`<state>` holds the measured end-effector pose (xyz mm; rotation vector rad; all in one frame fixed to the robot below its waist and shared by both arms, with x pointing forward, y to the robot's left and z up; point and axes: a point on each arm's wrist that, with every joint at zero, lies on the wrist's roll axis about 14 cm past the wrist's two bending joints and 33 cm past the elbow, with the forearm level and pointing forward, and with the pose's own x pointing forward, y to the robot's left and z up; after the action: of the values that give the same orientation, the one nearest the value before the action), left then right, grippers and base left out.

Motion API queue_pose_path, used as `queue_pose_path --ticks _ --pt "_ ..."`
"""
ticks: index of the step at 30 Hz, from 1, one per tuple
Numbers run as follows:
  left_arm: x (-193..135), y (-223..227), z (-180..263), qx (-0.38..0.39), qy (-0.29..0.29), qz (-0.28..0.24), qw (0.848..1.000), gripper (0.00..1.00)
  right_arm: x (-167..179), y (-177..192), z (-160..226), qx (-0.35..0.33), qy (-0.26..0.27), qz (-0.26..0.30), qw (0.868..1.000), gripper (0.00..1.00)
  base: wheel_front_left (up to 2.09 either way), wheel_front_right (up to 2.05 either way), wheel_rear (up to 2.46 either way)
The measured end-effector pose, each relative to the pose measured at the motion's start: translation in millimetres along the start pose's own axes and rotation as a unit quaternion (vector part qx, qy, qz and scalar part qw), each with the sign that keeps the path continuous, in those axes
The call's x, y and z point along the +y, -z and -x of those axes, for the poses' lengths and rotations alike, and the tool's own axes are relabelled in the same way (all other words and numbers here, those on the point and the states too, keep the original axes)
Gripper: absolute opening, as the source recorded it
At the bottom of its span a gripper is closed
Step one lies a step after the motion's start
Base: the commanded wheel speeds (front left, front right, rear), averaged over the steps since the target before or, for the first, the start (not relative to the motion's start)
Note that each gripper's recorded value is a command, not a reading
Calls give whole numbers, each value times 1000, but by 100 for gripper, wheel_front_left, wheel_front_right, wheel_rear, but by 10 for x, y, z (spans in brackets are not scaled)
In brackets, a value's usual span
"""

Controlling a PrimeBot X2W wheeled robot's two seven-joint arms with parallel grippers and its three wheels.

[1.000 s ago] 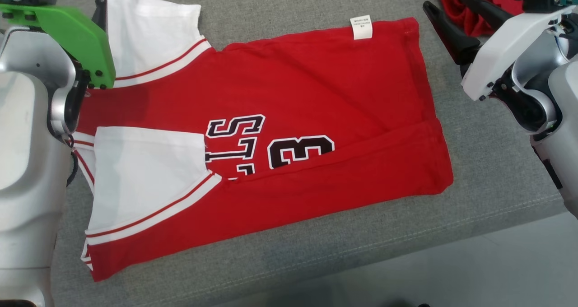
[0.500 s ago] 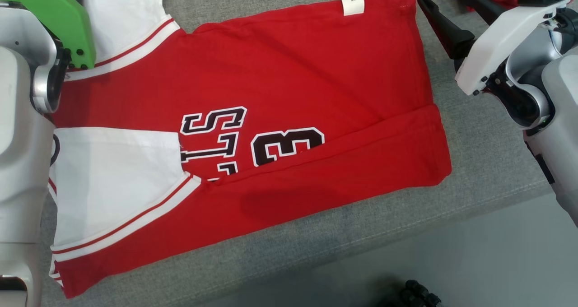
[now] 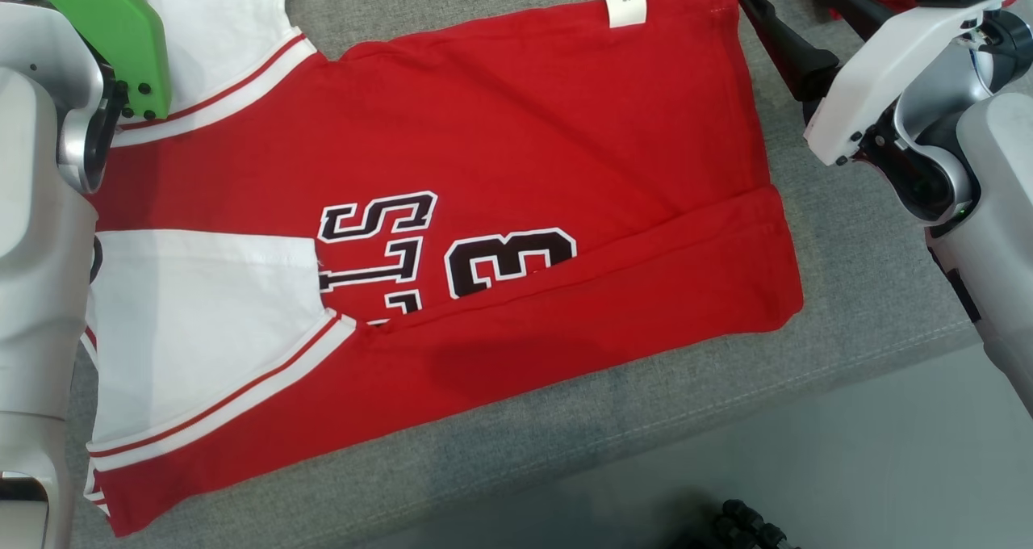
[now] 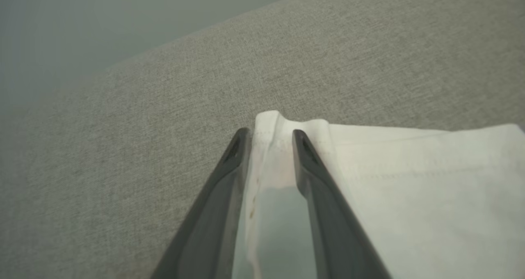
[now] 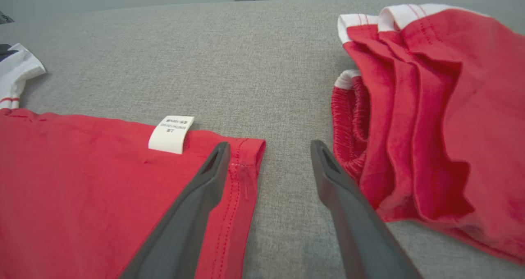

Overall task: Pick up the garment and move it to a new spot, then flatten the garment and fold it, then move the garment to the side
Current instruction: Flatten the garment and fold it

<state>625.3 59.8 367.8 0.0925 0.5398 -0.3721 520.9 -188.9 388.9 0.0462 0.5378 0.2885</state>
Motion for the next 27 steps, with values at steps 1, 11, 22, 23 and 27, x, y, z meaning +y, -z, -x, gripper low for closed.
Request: queue_pose_path --ticks 1,11,22,23,27 --pt "-9 -4 -5 -2 2 -3 1000 12 1 1 -1 0 0 0 1000 100 0 0 0" --pt "-112 -135 59 -42 23 -8 999 0 -75 94 0 16 11 2 1000 100 0 0 0" --pt "-19 -323 240 -93 23 13 995 0 17 217 -137 45 -4 -7 999 100 0 0 0" --pt "-8 -324 253 -95 21 13 995 0 23 217 -161 47 -5 -8 999 100 0 0 0" --pt "53 -307 297 -99 17 12 995 0 54 208 -258 54 -9 -11 998 100 0 0 0"
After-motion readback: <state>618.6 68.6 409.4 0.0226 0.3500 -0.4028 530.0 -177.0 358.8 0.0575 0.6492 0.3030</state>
